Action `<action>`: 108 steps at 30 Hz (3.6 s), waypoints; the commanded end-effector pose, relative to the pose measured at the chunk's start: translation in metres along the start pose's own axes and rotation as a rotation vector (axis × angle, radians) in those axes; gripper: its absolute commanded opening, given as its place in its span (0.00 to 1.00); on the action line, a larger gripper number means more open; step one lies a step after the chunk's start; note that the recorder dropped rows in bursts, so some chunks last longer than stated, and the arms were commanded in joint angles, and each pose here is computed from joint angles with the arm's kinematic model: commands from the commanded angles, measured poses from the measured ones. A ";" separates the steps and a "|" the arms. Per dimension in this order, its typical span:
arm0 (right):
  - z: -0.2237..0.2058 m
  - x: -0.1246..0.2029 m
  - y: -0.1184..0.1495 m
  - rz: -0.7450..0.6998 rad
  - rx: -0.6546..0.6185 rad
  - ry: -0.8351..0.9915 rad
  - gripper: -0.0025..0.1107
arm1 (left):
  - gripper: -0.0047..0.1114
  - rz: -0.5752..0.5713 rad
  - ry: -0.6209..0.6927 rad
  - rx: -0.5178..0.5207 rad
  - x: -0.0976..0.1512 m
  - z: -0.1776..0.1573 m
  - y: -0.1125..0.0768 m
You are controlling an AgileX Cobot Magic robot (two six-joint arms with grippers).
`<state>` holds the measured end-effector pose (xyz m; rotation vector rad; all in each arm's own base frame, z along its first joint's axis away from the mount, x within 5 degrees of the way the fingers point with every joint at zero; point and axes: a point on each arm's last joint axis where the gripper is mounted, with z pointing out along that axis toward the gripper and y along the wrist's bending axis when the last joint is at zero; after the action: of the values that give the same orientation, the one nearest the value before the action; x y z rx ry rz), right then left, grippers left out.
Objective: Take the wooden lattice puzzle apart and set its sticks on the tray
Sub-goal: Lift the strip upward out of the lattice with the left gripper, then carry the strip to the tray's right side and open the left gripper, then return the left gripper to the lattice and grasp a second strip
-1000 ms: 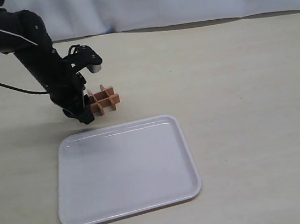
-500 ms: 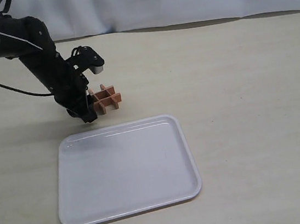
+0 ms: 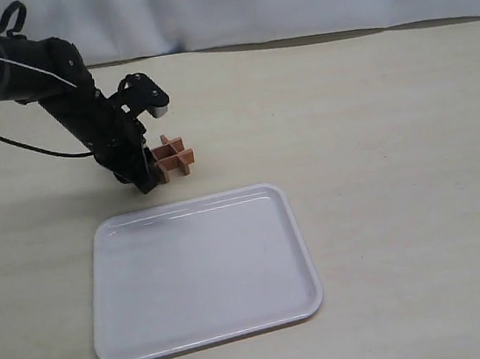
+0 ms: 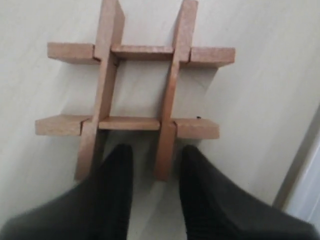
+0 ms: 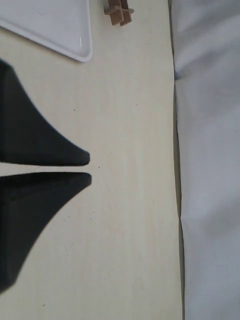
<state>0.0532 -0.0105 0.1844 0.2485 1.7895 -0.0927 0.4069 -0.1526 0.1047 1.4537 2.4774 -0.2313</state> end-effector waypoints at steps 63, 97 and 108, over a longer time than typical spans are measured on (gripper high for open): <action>0.000 -0.002 0.000 -0.006 0.006 -0.027 0.06 | 0.04 0.254 0.143 0.088 -0.072 -0.032 -0.149; 0.000 -0.002 0.000 -0.006 0.006 -0.027 0.06 | 0.53 0.131 -0.019 -0.202 -0.072 -0.121 -0.108; 0.000 -0.002 0.000 -0.006 0.006 -0.027 0.06 | 0.53 -0.196 -0.033 -0.255 -0.030 -0.120 -0.029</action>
<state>0.0534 -0.0106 0.1851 0.2476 1.7815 -0.0933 0.3697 -0.1698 0.2338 1.1905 2.4798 0.0546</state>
